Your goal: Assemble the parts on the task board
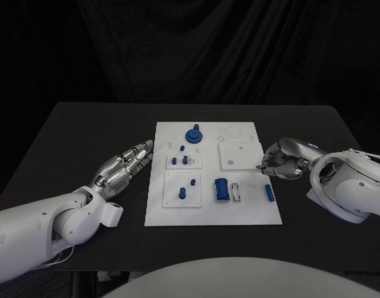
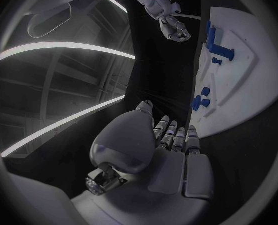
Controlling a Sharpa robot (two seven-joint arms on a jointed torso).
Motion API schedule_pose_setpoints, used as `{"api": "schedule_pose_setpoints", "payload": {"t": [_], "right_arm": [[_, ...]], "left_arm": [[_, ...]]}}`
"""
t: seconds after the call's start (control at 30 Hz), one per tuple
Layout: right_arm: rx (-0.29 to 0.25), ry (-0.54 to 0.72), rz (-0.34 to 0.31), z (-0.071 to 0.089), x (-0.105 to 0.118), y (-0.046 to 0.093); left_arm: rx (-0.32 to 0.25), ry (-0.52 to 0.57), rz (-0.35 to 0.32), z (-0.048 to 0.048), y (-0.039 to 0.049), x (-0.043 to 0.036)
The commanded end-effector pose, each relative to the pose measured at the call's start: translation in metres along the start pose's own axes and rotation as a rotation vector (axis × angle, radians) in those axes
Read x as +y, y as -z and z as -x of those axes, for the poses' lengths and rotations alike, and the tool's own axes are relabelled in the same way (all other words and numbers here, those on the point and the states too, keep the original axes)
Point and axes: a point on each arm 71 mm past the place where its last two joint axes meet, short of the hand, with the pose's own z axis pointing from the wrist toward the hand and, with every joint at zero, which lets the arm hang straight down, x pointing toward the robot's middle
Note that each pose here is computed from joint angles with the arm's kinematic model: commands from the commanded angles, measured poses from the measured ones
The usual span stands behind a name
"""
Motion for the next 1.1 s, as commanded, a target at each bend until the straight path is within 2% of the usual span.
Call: {"api": "schedule_pose_setpoints", "payload": {"t": [0.03, 0.2, 0.53, 1.1], "right_arm": [[0.044, 0.088, -0.095, -0.002, -0.009, -0.002], [0.047, 0.14, -0.135, -0.004, -0.014, -0.003], [0.091, 0.182, -0.183, -0.016, -0.021, -0.003], [0.141, 0.19, -0.182, -0.036, -0.02, -0.003]], "left_arm": [[-0.026, -0.065, -0.129, -0.0014, 0.003, -0.013], [-0.018, -0.066, -0.139, -0.0048, 0.0048, -0.017], [0.0, -0.056, -0.116, -0.006, 0.0024, -0.0146], [0.018, -0.044, -0.092, -0.0063, -0.0015, -0.0104]]}}
